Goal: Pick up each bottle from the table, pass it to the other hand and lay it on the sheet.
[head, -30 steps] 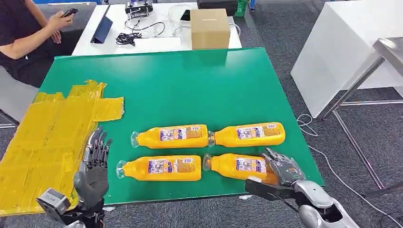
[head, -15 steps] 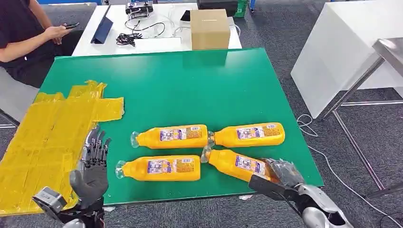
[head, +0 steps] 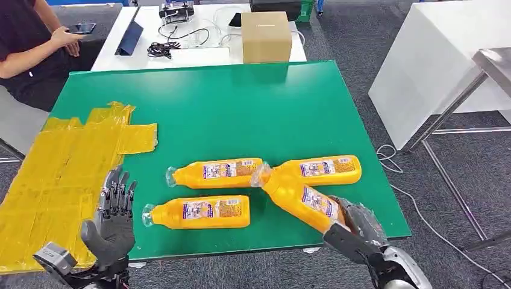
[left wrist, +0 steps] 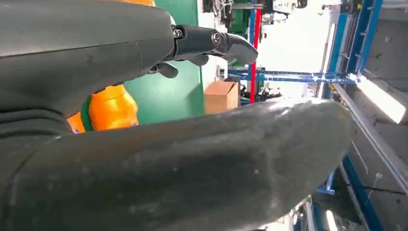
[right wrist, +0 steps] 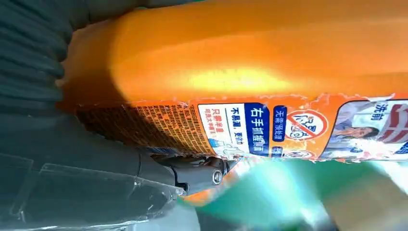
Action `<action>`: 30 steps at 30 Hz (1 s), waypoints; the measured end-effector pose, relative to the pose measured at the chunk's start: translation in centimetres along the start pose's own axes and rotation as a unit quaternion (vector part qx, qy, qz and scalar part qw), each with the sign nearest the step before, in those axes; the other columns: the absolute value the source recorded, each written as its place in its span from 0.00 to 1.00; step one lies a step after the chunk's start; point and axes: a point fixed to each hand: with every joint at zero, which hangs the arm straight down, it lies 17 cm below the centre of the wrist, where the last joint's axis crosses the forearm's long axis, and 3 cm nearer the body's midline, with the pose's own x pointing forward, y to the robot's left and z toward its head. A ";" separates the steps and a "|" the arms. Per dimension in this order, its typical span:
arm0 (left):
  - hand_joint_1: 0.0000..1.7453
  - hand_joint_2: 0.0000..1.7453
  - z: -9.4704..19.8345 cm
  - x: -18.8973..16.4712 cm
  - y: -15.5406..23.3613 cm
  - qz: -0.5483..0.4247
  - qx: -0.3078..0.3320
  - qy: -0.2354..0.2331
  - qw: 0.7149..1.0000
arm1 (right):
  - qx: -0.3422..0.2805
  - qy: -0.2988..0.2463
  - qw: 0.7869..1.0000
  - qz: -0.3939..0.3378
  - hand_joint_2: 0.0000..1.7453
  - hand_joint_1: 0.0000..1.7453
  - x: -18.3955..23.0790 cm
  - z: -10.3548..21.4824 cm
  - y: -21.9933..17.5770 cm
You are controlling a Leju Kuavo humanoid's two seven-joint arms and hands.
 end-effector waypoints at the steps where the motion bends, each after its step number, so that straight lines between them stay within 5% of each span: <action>1: 0.00 1.00 0.2 0.1 0.3 0.003 0.005 -0.001 1.000 | -0.031 -0.019 0.999 -0.009 1.00 1.00 1.3 0.0 -1.0; 6: 0.00 1.00 1.1 0.5 0.7 0.047 0.014 0.012 0.999 | -0.182 -0.100 0.977 -0.038 1.00 1.00 8.0 0.9 -5.9; 10: 0.00 1.00 1.5 -0.8 0.2 0.097 0.011 0.066 0.993 | -0.222 -0.129 0.964 -0.067 1.00 1.00 11.2 0.6 -6.8; 17: 0.00 1.00 1.2 -2.1 -1.9 0.202 0.006 0.122 0.972 | -0.236 -0.157 0.954 -0.095 1.00 1.00 15.3 -5.0 -5.9; 30: 0.00 1.00 -0.6 -1.3 -3.8 0.226 -0.025 0.109 0.968 | -0.130 -0.168 0.973 -0.086 1.00 0.98 22.4 -12.6 3.3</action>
